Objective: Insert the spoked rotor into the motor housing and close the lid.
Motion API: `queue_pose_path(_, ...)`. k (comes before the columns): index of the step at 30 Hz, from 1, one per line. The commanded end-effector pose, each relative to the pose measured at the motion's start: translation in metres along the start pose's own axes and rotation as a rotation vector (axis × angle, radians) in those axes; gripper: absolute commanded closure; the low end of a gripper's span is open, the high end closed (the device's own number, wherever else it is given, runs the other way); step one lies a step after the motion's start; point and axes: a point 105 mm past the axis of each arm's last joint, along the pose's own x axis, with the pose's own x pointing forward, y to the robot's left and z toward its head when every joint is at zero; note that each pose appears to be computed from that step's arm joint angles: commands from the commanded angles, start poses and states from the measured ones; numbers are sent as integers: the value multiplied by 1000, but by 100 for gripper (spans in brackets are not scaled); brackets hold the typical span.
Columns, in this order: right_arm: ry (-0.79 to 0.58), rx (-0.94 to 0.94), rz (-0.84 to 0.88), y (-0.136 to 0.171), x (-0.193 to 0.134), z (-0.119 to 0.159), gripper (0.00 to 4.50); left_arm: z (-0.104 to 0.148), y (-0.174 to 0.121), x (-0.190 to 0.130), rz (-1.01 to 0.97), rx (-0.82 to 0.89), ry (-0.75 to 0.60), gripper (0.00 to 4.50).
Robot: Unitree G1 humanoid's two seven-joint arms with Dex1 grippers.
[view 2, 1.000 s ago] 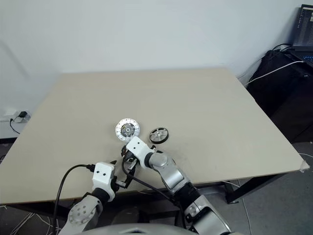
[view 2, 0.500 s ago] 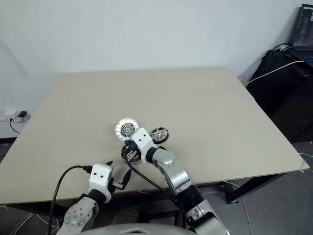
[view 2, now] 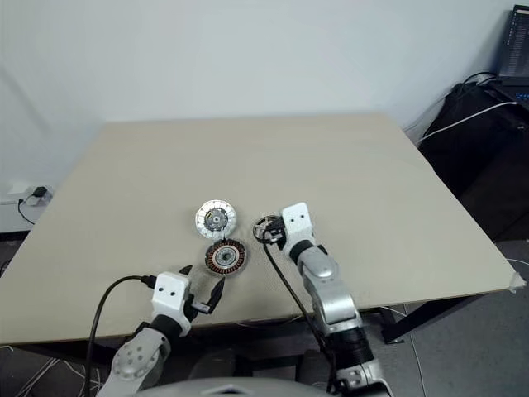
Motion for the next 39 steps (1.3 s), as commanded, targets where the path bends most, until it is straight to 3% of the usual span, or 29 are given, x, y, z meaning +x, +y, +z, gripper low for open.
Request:
queue_pose_path(1, -30, 38, -29, -5, -6, 10, 158, 11, -4, 3, -32, 8, -51, 0)
queue_pose_path(6, 26, 150, -57, -8, -9, -2, 2, 12, -4, 5, -47, 12, -50, 0)
queue_pose_path(14, 141, 507, -67, -2, 0, -16, 2, 12, -7, 3, -58, 10, -44, 0)
queue_pose_path(22, 172, 697, 16, 9, 15, -13, 2, 14, -8, 2, -48, 5, -37, 0)
queue_pose_path(39, 240, 793, 106, 30, 31, -20, 2, 6, -3, 0, -32, -2, -29, 0)
